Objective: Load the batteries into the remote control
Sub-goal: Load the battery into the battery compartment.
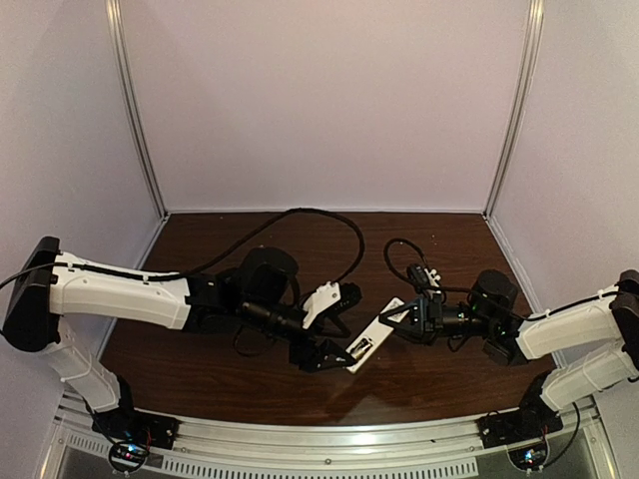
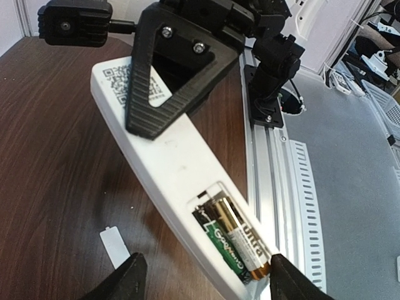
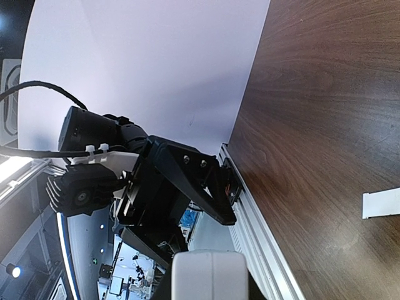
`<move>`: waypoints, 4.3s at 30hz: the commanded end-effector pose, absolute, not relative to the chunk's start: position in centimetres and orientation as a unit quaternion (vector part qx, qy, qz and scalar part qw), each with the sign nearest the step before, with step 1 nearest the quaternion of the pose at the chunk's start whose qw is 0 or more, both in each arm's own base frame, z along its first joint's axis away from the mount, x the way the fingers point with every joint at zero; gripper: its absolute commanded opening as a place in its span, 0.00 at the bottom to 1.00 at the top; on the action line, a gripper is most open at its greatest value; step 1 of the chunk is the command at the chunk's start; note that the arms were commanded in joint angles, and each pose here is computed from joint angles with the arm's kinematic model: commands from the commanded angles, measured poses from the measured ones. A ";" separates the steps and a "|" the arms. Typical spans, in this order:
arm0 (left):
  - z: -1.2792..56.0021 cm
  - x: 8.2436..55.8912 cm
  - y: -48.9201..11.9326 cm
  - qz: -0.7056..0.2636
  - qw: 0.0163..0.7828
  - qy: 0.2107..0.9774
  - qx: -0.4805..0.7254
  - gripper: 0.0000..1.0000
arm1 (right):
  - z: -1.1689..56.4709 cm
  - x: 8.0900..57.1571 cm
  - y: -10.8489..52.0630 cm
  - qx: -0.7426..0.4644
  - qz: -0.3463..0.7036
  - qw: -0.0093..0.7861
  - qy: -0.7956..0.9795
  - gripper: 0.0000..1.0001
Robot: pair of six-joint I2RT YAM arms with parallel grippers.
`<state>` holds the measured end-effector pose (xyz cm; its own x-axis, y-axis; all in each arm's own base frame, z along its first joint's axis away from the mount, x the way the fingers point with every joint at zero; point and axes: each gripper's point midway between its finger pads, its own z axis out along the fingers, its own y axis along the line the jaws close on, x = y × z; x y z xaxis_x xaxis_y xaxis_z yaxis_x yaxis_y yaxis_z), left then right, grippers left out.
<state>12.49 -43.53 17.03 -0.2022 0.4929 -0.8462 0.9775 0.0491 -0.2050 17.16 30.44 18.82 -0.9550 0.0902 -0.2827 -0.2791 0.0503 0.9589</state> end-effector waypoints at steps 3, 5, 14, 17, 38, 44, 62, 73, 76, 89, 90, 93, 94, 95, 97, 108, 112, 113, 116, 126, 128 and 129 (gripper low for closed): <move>17.8 12.5 -44.3 -0.426 0.296 0.644 0.563 0.70 | 20.8 17.1 31.0 -0.091 0.700 0.150 0.692 0.00; 18.0 12.1 -44.3 -0.431 0.293 0.638 0.567 0.71 | 20.7 17.2 31.1 -0.090 0.698 0.152 0.694 0.00; 19.6 11.2 -43.9 -0.456 0.292 0.621 0.567 0.85 | 20.4 17.4 31.1 -0.093 0.689 0.158 0.701 0.00; 19.6 11.0 -43.9 -0.463 0.288 0.618 0.567 0.85 | 20.3 17.3 31.2 -0.097 0.689 0.156 0.701 0.00; 23.2 12.2 -39.4 -0.378 0.461 0.565 0.571 0.54 | 18.9 18.4 31.3 -0.072 0.666 0.155 0.726 0.00; 20.9 9.1 -40.0 -0.303 0.437 0.502 0.682 0.40 | 18.1 18.0 31.8 -0.087 0.657 0.132 0.737 0.00; 18.1 7.5 -42.2 -0.221 0.408 0.445 0.766 0.19 | 17.1 16.6 33.0 -0.115 0.653 0.090 0.743 0.00; 17.0 7.1 -42.9 -0.212 0.396 0.433 0.782 0.19 | 17.0 16.5 33.3 -0.115 0.655 0.085 0.742 0.00; 16.5 7.0 -43.1 -0.207 0.390 0.432 0.786 0.19 | 17.1 16.4 33.4 -0.116 0.655 0.086 0.741 0.00; 15.9 7.1 -43.3 -0.201 0.389 0.433 0.788 0.15 | 17.1 16.3 33.4 -0.118 0.657 0.085 0.740 0.00; 15.8 7.2 -43.3 -0.199 0.388 0.434 0.788 0.15 | 17.2 16.3 33.4 -0.118 0.658 0.085 0.739 0.00; 15.5 7.4 -43.3 -0.192 0.387 0.437 0.789 0.13 | 17.2 16.3 33.5 -0.118 0.658 0.084 0.739 0.00; 15.4 7.5 -43.3 -0.190 0.387 0.438 0.789 0.13 | 17.2 16.3 33.5 -0.119 0.658 0.084 0.738 0.00; 15.3 7.6 -43.4 -0.187 0.388 0.440 0.788 0.12 | 17.2 16.3 33.5 -0.119 0.659 0.084 0.738 0.00; 15.3 7.9 -43.5 -0.182 0.389 0.442 0.787 0.12 | 17.2 16.2 33.5 -0.119 0.659 0.083 0.738 0.00; 15.0 8.4 -43.4 -0.168 0.390 0.452 0.784 0.15 | 16.9 16.2 33.6 -0.117 0.659 0.081 0.739 0.00; 15.8 8.2 -43.1 -0.174 0.397 0.447 0.783 0.27 | 16.8 16.3 33.6 -0.119 0.658 0.081 0.739 0.00; 16.0 8.2 -43.0 -0.174 0.400 0.445 0.782 0.29 | 16.7 16.3 33.6 -0.118 0.657 0.080 0.740 0.00; 16.7 8.2 -42.9 -0.173 0.408 0.442 0.780 0.37 | 16.6 16.3 33.6 -0.119 0.656 0.080 0.741 0.00; 17.2 8.2 -43.5 -0.175 0.416 0.432 0.781 0.49 | 16.8 16.3 33.7 -0.123 0.655 0.081 0.741 0.00; 17.3 8.2 -43.8 -0.178 0.416 0.435 0.778 0.50 | 16.7 16.3 33.8 -0.125 0.652 0.081 0.744 0.00; 17.2 8.2 -43.9 -0.180 0.415 0.435 0.779 0.51 | 16.6 16.2 33.8 -0.126 0.650 0.082 0.745 0.00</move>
